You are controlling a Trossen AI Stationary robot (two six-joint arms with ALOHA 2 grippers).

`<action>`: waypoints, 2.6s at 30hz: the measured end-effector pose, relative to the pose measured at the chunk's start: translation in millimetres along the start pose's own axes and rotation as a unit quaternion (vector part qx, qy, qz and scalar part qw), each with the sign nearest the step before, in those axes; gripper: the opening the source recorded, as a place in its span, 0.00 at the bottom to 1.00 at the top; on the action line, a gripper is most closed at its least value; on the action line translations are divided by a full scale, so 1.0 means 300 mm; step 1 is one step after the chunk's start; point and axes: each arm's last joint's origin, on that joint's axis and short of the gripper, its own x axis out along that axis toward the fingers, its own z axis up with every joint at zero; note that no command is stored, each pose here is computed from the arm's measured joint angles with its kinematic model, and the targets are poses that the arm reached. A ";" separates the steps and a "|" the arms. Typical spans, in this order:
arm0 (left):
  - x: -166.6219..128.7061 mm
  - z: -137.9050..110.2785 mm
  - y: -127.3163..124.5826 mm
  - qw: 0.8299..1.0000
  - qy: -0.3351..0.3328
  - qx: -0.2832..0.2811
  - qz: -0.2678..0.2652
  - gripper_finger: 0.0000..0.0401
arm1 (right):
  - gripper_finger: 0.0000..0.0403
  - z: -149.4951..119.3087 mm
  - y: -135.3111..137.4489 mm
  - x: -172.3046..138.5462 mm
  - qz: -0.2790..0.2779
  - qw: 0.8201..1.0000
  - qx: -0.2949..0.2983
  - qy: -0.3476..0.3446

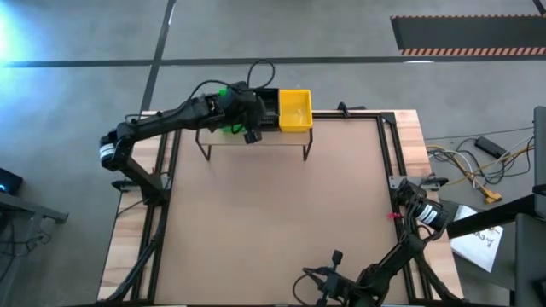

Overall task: Stack baskets on shelf by color
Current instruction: Stack the black bin on the black bin on the shelf, then return to Home Position

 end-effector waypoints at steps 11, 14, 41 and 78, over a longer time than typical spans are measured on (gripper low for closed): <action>-0.058 0.016 -0.030 0.998 -0.025 -0.047 -0.033 0.35 | 0.02 -0.005 0.002 -0.002 0.017 1.000 0.008 0.014; -0.124 -0.003 -0.063 0.996 -0.043 -0.051 -0.055 0.33 | 0.02 -0.021 -0.001 -0.003 0.039 0.998 0.014 0.037; -0.192 -0.657 -0.457 0.941 -0.171 -0.229 -0.183 0.04 | 0.02 0.210 -0.836 0.010 0.306 0.947 0.085 0.041; -0.091 -0.848 -0.456 0.880 -0.323 -0.260 -0.231 0.00 | 0.02 0.047 -1.198 -0.099 0.231 0.964 0.090 -0.099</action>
